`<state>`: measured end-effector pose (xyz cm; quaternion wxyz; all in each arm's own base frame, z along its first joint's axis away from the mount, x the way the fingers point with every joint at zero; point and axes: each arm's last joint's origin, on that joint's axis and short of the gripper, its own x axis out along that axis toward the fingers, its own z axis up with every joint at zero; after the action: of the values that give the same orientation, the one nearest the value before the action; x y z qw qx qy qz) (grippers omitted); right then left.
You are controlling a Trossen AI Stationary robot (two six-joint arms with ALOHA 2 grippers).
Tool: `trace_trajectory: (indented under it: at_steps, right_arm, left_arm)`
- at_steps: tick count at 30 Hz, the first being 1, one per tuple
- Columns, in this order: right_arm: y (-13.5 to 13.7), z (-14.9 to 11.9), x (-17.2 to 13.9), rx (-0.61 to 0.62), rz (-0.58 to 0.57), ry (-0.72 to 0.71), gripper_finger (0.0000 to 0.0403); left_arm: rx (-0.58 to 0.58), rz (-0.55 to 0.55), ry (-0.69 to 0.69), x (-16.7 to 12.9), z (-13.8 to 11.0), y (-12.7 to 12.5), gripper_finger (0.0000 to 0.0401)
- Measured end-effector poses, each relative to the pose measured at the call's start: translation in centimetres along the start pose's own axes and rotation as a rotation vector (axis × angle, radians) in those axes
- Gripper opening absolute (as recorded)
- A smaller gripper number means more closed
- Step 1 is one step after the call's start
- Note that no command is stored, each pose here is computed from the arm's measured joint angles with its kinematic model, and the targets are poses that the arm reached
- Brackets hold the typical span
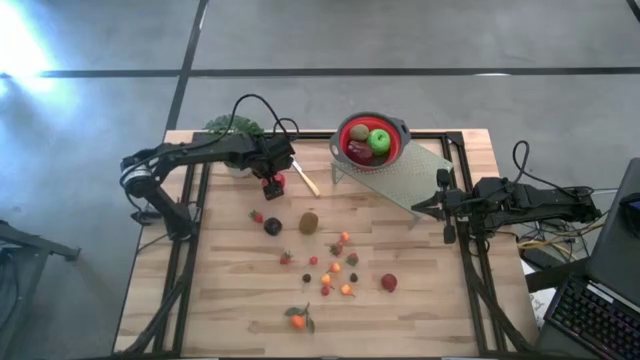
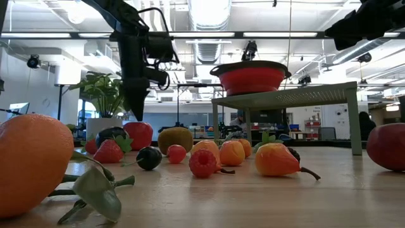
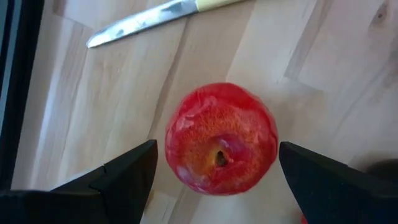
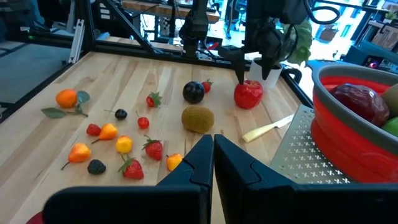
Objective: Pick & Place Fruit
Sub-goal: Put the red apple into the red gray colander on the shelf
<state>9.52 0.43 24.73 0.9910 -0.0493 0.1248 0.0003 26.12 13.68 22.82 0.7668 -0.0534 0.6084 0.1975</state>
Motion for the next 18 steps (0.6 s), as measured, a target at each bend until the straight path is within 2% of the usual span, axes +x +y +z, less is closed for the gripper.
trace_trajectory:
  at_steps: [18]
  right_arm:
    - [0.0,0.0,0.0,0.001,0.0,0.0,0.0008]
  left_arm:
    - [0.046,-0.033,0.045,3.2,0.4,-0.1,0.034]
